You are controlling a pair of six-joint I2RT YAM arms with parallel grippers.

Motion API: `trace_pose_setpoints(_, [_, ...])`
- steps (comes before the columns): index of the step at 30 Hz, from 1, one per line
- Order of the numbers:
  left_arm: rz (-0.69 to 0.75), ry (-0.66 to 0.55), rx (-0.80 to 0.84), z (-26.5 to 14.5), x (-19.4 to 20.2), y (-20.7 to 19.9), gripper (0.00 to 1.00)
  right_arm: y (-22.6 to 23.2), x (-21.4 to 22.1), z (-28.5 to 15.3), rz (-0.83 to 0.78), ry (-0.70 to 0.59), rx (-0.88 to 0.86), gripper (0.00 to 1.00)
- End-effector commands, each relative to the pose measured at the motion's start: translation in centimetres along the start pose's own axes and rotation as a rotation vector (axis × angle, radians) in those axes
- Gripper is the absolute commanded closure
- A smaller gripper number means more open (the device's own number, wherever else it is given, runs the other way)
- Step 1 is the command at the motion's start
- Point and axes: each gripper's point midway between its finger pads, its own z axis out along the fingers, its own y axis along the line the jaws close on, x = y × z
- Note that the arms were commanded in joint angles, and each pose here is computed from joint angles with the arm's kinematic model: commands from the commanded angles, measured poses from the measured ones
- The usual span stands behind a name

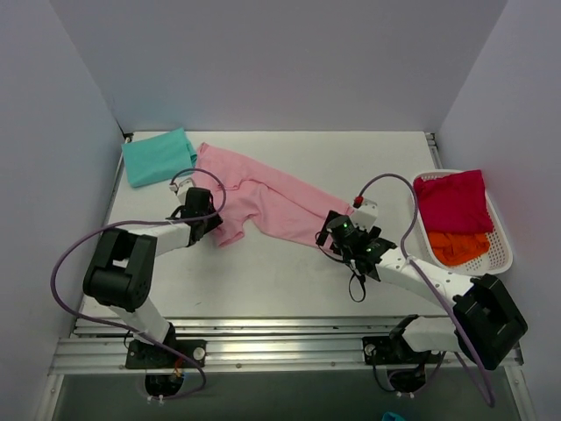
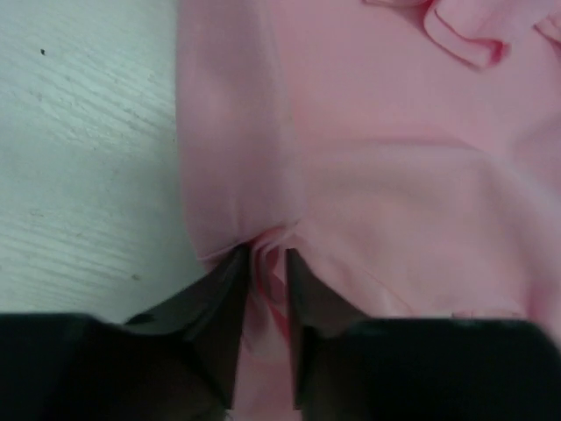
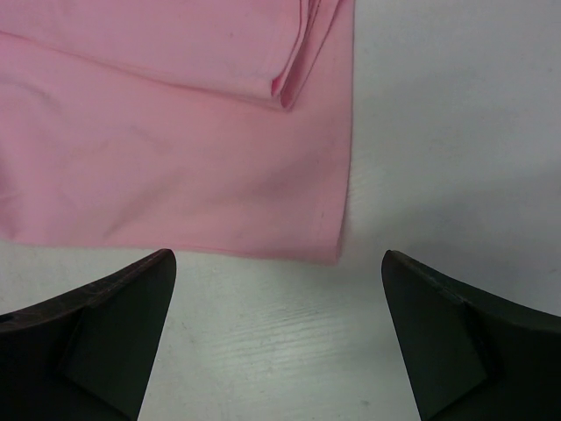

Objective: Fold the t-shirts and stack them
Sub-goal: Flatten the tshirt out

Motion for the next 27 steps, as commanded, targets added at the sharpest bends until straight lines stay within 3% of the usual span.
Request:
trace_pose_setpoints(1, [-0.093, -0.082, 0.149, -2.4, -1.6, -3.1, 0.4, 0.6, 1.4, -0.6, 0.065, 0.016, -0.045, 0.0])
trace_pose_setpoints(2, [-0.093, -0.079, 0.119, -2.3, -1.2, -2.2, 0.39, 0.4, 1.5, -0.7, 0.069, 0.017, -0.044, 0.0])
trace_pose_setpoints(4, [-0.094, -0.115, 0.128, -4.0, -1.4, -2.2, 0.19, 0.4, 1.9, -1.0, 0.068, 0.016, -0.053, 0.0])
trace_pose_setpoints(7, [-0.095, -0.183, 0.133, -6.7, -2.1, -2.7, 0.09, 0.3, 2.2, -1.5, 0.076, 0.009, -0.065, 0.0])
trace_pose_setpoints(9, [-0.096, -0.232, 0.128, -8.6, -2.6, -2.6, 0.06, 0.0, 2.3, -1.7, 0.083, 0.004, -0.068, 0.0])
trace_pose_setpoints(17, [-0.039, -0.219, 0.168, -13.2, 0.0, -2.8, 0.06, -0.5, 2.1, -1.9, 0.079, -0.02, -0.056, 0.0])
trace_pose_setpoints(27, [-0.047, -0.212, 0.1, -12.8, 3.3, 1.6, 0.06, -1.2, 2.8, -1.6, 0.105, -0.02, -0.051, 0.0])
